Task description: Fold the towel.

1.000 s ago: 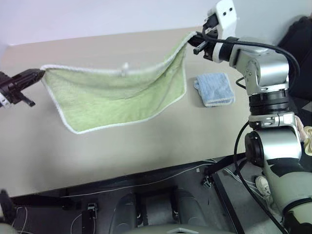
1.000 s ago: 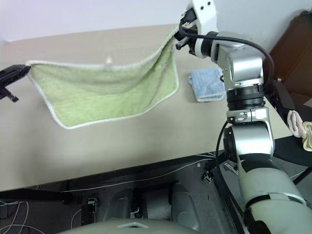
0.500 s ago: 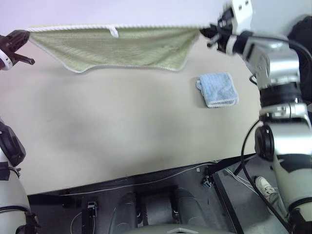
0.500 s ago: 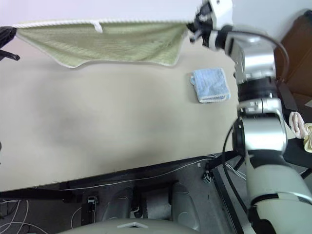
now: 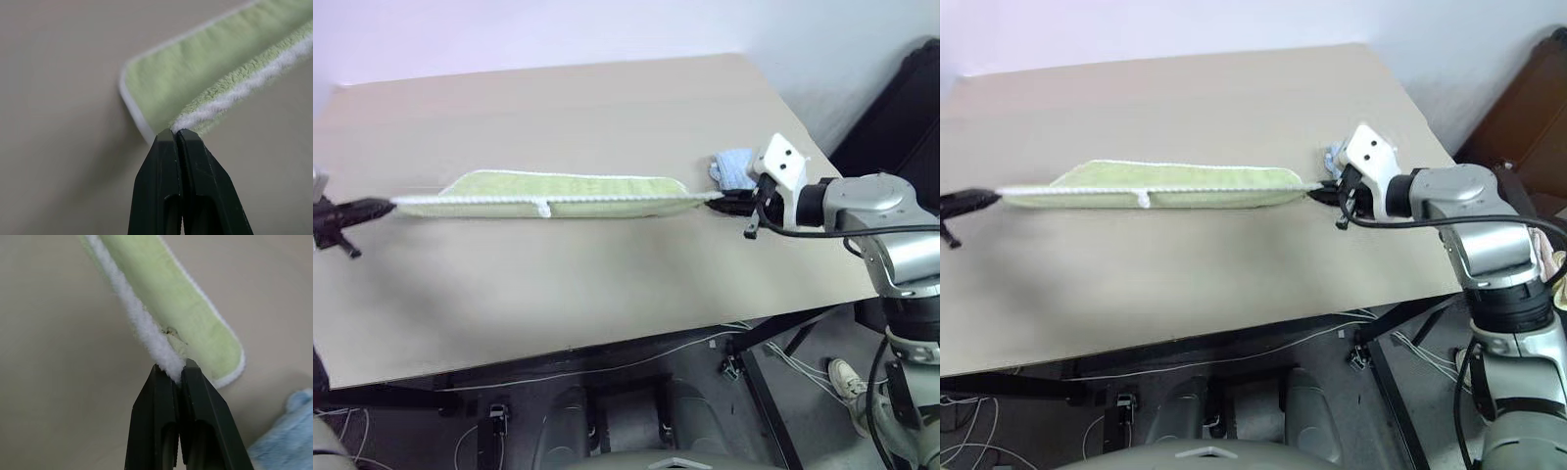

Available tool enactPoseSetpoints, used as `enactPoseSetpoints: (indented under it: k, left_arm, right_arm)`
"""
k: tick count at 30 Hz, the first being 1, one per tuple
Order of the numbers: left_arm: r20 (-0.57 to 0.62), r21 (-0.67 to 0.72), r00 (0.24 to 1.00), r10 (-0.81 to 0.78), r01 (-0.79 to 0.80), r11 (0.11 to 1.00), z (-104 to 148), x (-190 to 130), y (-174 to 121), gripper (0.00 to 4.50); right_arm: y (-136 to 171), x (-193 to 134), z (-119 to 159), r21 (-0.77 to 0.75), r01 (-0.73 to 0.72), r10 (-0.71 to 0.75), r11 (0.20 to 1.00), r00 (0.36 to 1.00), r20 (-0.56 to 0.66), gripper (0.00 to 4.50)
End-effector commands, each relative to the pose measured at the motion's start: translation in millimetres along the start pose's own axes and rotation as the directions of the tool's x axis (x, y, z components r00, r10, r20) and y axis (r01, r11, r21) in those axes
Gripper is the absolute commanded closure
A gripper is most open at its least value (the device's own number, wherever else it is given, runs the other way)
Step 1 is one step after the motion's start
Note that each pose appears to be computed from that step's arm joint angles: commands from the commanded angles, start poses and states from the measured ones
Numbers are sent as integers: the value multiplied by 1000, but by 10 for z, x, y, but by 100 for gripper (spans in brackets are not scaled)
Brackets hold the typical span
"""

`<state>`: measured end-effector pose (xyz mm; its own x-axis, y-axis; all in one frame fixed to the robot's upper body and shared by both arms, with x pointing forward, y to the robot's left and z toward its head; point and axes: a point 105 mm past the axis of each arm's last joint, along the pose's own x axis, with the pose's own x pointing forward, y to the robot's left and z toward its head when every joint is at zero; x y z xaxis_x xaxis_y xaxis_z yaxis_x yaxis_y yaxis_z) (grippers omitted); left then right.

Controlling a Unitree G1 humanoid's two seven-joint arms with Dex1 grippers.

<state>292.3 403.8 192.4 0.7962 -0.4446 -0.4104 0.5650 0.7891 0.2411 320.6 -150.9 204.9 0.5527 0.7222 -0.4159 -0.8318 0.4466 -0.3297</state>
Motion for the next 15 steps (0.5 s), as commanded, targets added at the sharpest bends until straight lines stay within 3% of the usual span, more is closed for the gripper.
enactPoseSetpoints:
  k: [1, 8, 15]
  left_arm:
    - [-60, 12, 998, 17, -16, 1000, -26, -380, 2, 447]
    - [-170, -58, 984, -53, 44, 997, -287, -638, -249, 447]
    - [-320, -60, 943, -96, 81, 995, -479, -854, -568, 447]
  right_arm:
    - [57, -198, -49, -28, 2, -4, 1000, 999, -42, 450]
    - [217, -419, -642, -116, -75, 38, 991, 955, -293, 450]
    - [546, -569, -548, -49, -234, 216, 971, 948, -234, 450]
